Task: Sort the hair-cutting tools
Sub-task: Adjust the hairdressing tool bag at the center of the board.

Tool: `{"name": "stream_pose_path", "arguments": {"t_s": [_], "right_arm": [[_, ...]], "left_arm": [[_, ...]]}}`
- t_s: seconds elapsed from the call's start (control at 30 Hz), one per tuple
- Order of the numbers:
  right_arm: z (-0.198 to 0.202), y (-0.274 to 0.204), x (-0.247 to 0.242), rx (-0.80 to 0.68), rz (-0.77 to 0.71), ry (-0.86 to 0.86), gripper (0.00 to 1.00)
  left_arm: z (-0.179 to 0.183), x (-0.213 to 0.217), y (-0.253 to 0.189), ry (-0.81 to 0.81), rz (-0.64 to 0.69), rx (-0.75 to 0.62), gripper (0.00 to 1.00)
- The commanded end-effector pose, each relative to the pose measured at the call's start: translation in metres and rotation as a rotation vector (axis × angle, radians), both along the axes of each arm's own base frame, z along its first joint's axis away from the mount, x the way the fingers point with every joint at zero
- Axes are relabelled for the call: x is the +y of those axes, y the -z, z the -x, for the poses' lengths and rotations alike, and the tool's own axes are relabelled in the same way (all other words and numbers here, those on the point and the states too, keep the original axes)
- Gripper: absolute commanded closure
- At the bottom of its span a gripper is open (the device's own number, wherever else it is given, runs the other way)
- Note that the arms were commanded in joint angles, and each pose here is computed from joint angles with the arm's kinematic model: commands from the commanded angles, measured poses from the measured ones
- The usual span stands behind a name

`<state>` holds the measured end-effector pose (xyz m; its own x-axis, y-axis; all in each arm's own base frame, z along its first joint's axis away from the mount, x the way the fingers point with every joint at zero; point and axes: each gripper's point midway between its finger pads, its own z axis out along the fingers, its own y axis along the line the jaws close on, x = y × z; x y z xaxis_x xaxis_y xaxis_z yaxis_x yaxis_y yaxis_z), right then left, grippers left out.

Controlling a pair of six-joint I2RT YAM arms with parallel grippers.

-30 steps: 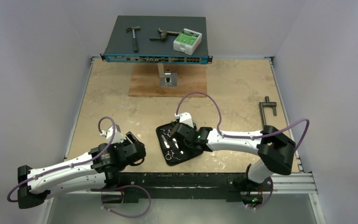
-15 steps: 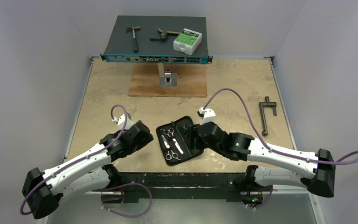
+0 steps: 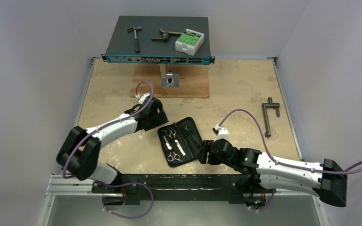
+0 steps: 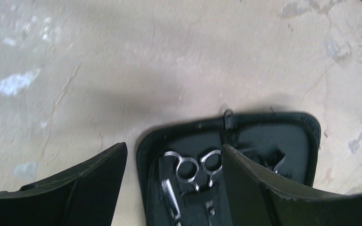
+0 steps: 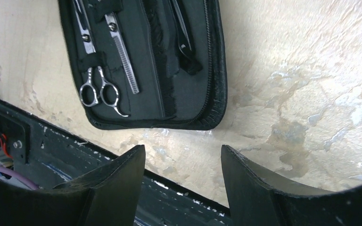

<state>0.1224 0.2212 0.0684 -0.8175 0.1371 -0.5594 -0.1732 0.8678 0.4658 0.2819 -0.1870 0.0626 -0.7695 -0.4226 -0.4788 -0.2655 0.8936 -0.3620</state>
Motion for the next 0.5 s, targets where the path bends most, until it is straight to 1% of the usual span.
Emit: {"name": "stream_pose_path", "arguments": {"t_s": [0.0, 0.27, 0.37, 0.47], "right_arm": [[0.003, 0.008, 0.011, 0.027, -0.097, 0.017, 0.41], [-0.012, 0.015, 0.017, -0.038, -0.107, 0.048, 0.43], [-0.017, 0.017, 0.022, -0.051, -0.114, 0.048, 0.44], [-0.022, 0.02, 0.025, -0.05, -0.099, 0.047, 0.47]], "left_arm": [[-0.039, -0.019, -0.009, 0.102, 0.014, -0.055, 0.28], [-0.053, -0.014, 0.018, 0.098, -0.061, -0.021, 0.28], [-0.054, -0.016, 0.029, 0.104, -0.056, 0.0, 0.3], [-0.049, -0.021, 0.039, 0.117, -0.014, 0.022, 0.34]]}}
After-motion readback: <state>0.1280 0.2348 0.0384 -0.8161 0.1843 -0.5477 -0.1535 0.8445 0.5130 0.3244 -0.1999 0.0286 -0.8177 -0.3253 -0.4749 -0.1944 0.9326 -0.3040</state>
